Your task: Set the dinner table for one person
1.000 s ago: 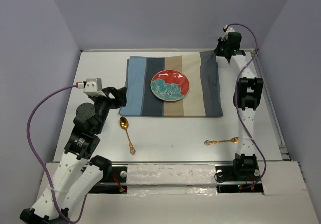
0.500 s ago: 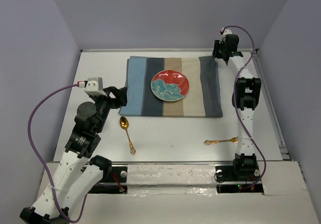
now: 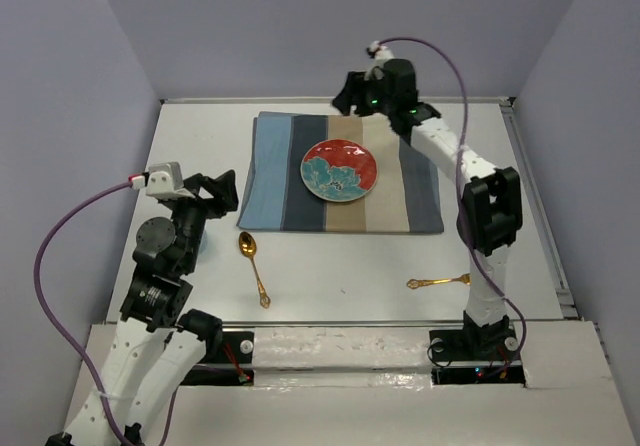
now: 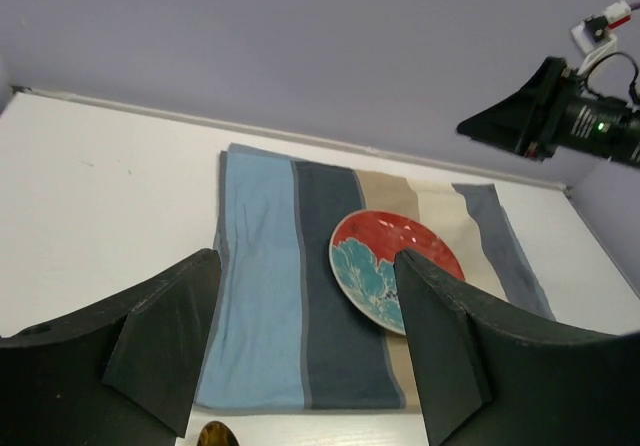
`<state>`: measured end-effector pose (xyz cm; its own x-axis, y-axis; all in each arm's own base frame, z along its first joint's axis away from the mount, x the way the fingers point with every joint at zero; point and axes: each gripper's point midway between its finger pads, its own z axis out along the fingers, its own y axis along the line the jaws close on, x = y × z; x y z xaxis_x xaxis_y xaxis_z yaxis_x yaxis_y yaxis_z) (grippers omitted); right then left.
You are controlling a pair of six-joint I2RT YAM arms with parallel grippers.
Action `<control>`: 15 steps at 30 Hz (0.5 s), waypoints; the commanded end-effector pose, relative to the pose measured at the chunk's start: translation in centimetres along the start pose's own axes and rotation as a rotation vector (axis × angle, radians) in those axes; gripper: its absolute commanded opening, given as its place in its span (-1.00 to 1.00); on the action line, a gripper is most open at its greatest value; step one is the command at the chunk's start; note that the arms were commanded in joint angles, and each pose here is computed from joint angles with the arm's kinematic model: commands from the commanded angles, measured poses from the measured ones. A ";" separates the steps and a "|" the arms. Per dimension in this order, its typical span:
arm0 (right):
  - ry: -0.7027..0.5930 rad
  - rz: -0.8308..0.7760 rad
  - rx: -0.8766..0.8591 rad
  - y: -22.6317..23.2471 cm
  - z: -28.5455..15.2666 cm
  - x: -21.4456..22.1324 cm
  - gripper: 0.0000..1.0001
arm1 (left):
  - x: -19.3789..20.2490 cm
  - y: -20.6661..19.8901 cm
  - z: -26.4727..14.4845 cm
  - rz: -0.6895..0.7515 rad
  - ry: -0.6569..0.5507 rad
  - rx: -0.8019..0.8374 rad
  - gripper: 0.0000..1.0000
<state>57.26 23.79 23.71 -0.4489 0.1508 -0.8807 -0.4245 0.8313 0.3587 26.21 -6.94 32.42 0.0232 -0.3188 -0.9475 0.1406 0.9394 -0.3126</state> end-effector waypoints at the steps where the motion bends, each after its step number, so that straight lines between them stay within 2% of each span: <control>1: 0.087 0.022 -0.310 17.8 0.3 5.9 0.35 | -4.9 1.5 -1.5 -0.042 -0.171 -0.080 0.63; 3: 0.099 0.045 -0.356 21.9 0.3 7.2 0.39 | -6.3 2.1 -2.5 -0.066 -0.224 -0.104 0.63; 4: 0.133 0.044 -0.395 25.1 0.4 9.5 0.43 | -7.0 2.5 -2.9 -0.079 -0.251 -0.125 0.64; 9: 0.197 0.100 -0.487 33.0 1.5 14.3 0.49 | -11.2 2.8 -6.4 -0.144 -0.413 -0.129 0.66; 10: 0.169 0.094 -0.519 35.0 1.4 13.3 0.52 | -11.5 2.8 -6.7 -0.148 -0.423 -0.127 0.66; 11: 0.206 0.078 -0.531 36.7 1.9 16.0 0.58 | -11.7 2.8 -7.0 -0.152 -0.432 -0.126 0.67; 12: 0.228 0.063 -0.521 37.4 2.1 17.1 0.61 | -11.9 2.8 -7.5 -0.158 -0.444 -0.118 0.67; 13: 0.197 0.056 -0.547 39.1 1.9 15.9 0.67 | -11.7 2.7 -7.5 -0.159 -0.440 -0.110 0.67; 15: 0.242 0.050 -0.544 40.4 2.3 18.9 0.75 | -11.7 2.8 -7.9 -0.169 -0.457 -0.102 0.68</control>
<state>34.66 58.82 17.62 -0.6397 -0.0484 -0.7671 -0.6992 0.4510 0.5547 20.25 -0.66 39.55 0.3482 -0.4325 -0.8317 0.0532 0.8949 -0.4431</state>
